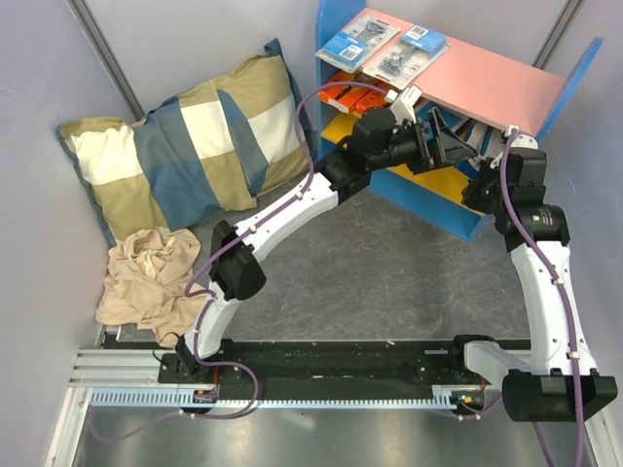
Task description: Place and organize the shaving razors onto the shelf
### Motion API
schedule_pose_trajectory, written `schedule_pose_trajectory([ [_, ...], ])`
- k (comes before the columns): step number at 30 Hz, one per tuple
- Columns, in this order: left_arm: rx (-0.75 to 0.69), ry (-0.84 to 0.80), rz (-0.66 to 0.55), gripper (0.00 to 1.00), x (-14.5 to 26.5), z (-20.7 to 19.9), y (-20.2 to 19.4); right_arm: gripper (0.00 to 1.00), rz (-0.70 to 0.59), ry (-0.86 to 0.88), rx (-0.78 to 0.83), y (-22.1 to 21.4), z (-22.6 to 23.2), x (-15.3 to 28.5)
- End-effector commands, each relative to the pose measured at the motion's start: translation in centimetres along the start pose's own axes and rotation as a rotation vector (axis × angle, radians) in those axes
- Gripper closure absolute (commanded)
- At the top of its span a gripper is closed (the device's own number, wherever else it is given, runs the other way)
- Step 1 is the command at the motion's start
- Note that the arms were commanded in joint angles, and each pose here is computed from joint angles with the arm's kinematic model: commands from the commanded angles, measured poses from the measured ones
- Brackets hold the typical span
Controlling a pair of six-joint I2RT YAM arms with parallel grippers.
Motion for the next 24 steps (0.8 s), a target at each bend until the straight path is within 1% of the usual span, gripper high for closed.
schedule_pose_trajectory([
  [1,-0.054,-0.053,-0.015,0.00,2.7,-4.5,-0.2,1.00,-0.083,-0.043,-0.013,2.1,-0.5,1.1],
  [3,-0.043,-0.028,-0.007,0.00,2.9,-3.9,-0.5,1.00,-0.083,-0.067,-0.015,2.1,-0.8,1.1],
  [7,-0.043,-0.017,-0.005,0.00,3.3,-4.0,-0.6,1.00,-0.083,-0.089,-0.021,2.2,-1.1,1.0],
  [13,-0.103,-0.048,-0.004,0.00,4.4,-5.8,-0.8,1.00,-0.100,-0.088,-0.020,2.6,-1.0,1.4],
  [16,-0.144,-0.028,-0.022,0.00,5.3,-6.2,-0.6,1.00,-0.104,-0.079,-0.014,2.7,-0.9,1.6],
  [18,-0.168,0.021,-0.029,0.00,6.0,-5.8,-0.6,1.00,-0.103,-0.070,-0.013,2.7,-0.8,1.6],
  [21,-0.200,0.113,-0.033,0.05,6.8,-3.8,-0.7,1.00,-0.106,-0.063,-0.007,2.7,-0.8,1.7],
  [22,-0.210,0.130,-0.043,0.08,7.4,-3.8,-0.5,1.00,-0.106,-0.062,-0.005,2.6,-0.7,1.8],
  [24,-0.217,0.202,-0.048,0.13,7.8,-1.5,-0.6,1.00,-0.112,-0.060,-0.004,2.6,-0.8,2.0],
])
Point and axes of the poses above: each gripper's point midway between its finger pads, its own x axis back along the fingers, its own z axis along the line the jaws close on, y = z × x, the point moved 5 cm from there along x, back along the fingers, and after that the axes turned 15 degrees about x, right-handed, at the moved point
